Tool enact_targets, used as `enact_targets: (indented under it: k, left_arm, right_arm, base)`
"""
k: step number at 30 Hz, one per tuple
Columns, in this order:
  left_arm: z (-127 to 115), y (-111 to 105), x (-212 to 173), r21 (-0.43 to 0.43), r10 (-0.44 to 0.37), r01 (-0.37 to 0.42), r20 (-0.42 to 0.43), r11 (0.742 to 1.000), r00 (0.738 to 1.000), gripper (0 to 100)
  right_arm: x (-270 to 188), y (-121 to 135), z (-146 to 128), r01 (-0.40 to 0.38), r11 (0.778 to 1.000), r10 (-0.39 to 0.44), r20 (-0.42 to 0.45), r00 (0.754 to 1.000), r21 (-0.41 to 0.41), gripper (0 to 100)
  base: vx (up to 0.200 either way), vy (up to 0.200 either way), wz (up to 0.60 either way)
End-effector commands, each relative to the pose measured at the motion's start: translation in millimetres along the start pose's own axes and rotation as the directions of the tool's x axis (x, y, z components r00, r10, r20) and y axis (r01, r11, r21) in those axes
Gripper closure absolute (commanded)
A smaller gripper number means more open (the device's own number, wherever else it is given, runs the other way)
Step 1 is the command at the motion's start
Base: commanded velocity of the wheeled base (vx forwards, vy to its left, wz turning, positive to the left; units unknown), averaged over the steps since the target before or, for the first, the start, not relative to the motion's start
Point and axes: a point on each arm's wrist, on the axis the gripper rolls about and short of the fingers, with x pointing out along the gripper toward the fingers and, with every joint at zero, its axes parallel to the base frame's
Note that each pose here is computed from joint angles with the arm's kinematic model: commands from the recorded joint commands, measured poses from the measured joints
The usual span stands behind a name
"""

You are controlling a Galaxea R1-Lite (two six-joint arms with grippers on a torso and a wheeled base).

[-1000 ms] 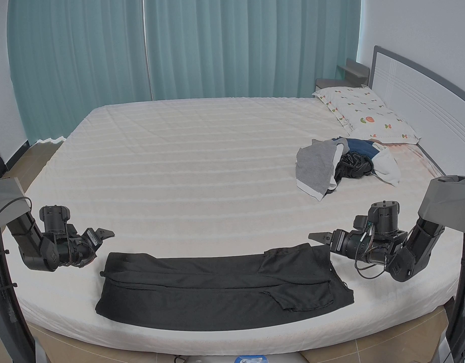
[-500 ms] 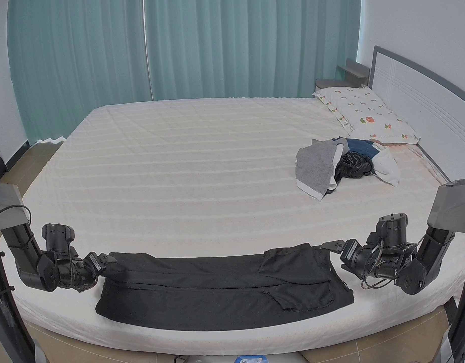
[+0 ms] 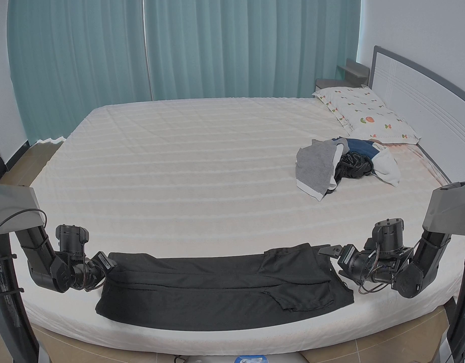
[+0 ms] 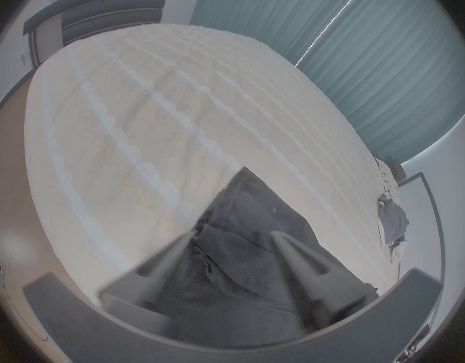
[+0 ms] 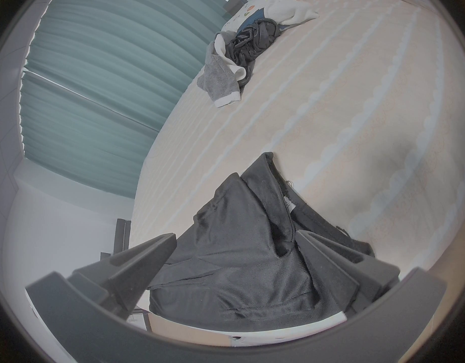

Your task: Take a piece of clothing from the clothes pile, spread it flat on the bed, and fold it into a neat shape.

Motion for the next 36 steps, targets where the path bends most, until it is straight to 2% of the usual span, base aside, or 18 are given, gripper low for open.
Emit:
enact_targets:
  k: [1, 5, 10, 16, 21, 34, 35, 36]
  left_arm:
    - [-1, 3, 4, -0.004, 0.023, -0.023, 0.006, 1.0, 1.0, 100]
    - [1, 5, 4, -0.008, 0.058, -0.058, 0.045, 0.998, 0.997, 100]
    - [8, -1, -7, -0.011, 0.051, -0.051, 0.094, 0.999, 0.994, 100]
    - [12, -6, -12, -0.037, 0.018, -0.013, 0.132, 0.999, 0.991, 100]
    - [16, -10, -12, -0.073, -0.027, 0.041, 0.175, 0.997, 0.984, 100]
    - [16, -10, -12, -0.074, -0.032, 0.045, 0.171, 0.996, 0.985, 100]
    - [15, -10, -12, -0.073, -0.032, 0.045, 0.169, 0.996, 0.985, 100]
    - [15, -9, -12, -0.074, -0.031, 0.044, 0.17, 0.996, 0.985, 100]
  right_arm:
    - [3, 0, -5, 0.01, 1.0, -0.01, -0.012, 1.0, -0.007, 0]
    - [6, 3, -8, 0.045, 0.999, -0.045, 0.033, 0.998, -0.019, 0]
    - [11, 5, -9, 0.048, 0.999, -0.047, 0.033, 0.998, -0.024, 0]
    - [29, 5, -14, 0.112, 0.993, -0.108, 0.092, 0.99, -0.04, 0]
    - [38, 4, -21, 0.141, 0.989, -0.136, 0.083, 0.987, -0.054, 0]
    - [42, 6, -23, 0.158, 0.986, -0.154, 0.063, 0.986, -0.06, 0]
    - [43, 7, -26, 0.156, 0.986, -0.152, 0.056, 0.987, -0.066, 100]
    - [42, 7, -26, 0.155, 0.986, -0.152, 0.055, 0.987, -0.067, 100]
  base:
    - [0.0, 0.0, 0.0]
    - [0.0, 0.0, 0.0]
    - [0.0, 0.0, 0.0]
    - [0.0, 0.0, 0.0]
    - [0.0, 0.0, 0.0]
    - [0.0, 0.0, 0.0]
    - [0.0, 0.0, 0.0]
    - [0.0, 0.0, 0.0]
